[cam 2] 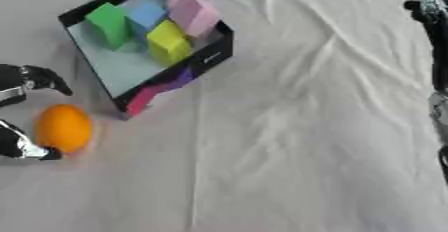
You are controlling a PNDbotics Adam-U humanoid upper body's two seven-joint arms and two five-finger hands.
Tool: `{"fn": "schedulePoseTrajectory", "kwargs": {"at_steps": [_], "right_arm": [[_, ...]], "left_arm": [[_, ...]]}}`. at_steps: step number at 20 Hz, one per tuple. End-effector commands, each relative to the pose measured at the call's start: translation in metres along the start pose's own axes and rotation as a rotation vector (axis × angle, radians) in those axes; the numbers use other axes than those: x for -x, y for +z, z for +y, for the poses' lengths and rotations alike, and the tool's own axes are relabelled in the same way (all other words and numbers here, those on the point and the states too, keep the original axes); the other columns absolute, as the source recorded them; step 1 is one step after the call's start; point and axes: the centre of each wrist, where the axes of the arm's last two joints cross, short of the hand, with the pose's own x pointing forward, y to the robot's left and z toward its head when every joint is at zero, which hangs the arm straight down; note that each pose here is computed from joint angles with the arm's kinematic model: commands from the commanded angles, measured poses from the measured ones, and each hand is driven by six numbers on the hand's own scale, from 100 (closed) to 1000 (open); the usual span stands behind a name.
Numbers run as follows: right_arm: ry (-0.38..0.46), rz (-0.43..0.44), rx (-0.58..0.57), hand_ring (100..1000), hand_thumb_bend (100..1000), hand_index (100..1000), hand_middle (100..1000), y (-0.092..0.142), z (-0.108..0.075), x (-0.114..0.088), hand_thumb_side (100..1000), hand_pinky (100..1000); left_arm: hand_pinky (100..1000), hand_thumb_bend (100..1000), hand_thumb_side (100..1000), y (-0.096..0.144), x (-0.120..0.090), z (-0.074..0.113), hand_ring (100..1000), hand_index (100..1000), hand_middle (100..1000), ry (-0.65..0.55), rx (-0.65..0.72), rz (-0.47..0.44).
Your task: Pick up objects on the table and place them in the box.
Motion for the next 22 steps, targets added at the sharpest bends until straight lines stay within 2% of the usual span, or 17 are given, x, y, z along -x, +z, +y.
{"fn": "schedulePoseTrajectory", "kwargs": {"at_steps": [1, 2, 5, 9, 10, 11, 13, 14, 16, 19, 22], "right_arm": [[0.013, -0.033, 0.0, 758, 100, 798, 762, -0.004, -0.004, -0.01, 641, 867], [0.012, -0.033, 0.0, 758, 100, 798, 762, -0.004, -0.004, -0.01, 643, 867], [0.011, -0.032, -0.005, 758, 100, 798, 762, -0.003, -0.002, -0.009, 643, 867], [0.012, -0.029, -0.008, 757, 100, 798, 762, -0.003, -0.002, -0.009, 646, 867], [0.012, -0.028, -0.008, 757, 100, 798, 761, -0.003, -0.002, -0.009, 647, 867], [0.012, -0.027, -0.008, 757, 100, 798, 761, -0.003, -0.002, -0.008, 647, 867], [0.011, -0.025, -0.006, 755, 100, 797, 759, -0.003, -0.001, -0.008, 649, 867], [0.011, -0.024, -0.005, 755, 100, 797, 759, -0.002, -0.001, -0.008, 650, 867], [0.013, -0.022, -0.001, 755, 100, 797, 759, -0.002, -0.002, -0.007, 651, 868], [0.012, -0.022, 0.011, 753, 100, 797, 757, -0.001, -0.003, -0.007, 647, 867], [0.015, -0.027, 0.01, 753, 100, 797, 757, -0.001, -0.004, -0.008, 639, 868]], "left_arm": [[842, 672, 298, -0.001, 0.004, 0.006, 847, 847, 808, -0.039, 0.006, 0.015], [847, 681, 264, -0.002, 0.004, 0.006, 852, 851, 814, -0.052, 0.006, 0.018], [849, 683, 242, -0.005, 0.005, 0.006, 855, 853, 818, -0.089, 0.005, 0.032], [844, 644, 163, -0.007, 0.006, 0.003, 850, 835, 812, -0.115, 0.022, 0.04], [843, 620, 100, -0.007, 0.006, 0.002, 849, 830, 811, -0.118, 0.028, 0.039], [841, 607, 100, -0.007, 0.005, 0.002, 847, 824, 808, -0.121, 0.034, 0.036], [775, 529, 100, -0.004, 0.002, 0.007, 786, 718, 738, -0.132, 0.009, 0.028], [692, 462, 100, -0.002, -0.001, 0.01, 701, 620, 626, -0.132, -0.023, 0.022], [641, 464, 100, 0.005, -0.009, 0.019, 647, 526, 550, -0.129, -0.097, -0.001], [617, 455, 100, 0.024, -0.023, 0.04, 622, 484, 521, -0.135, -0.191, -0.062], [601, 472, 100, 0.033, -0.021, 0.054, 597, 478, 496, -0.145, -0.213, -0.09]]}}
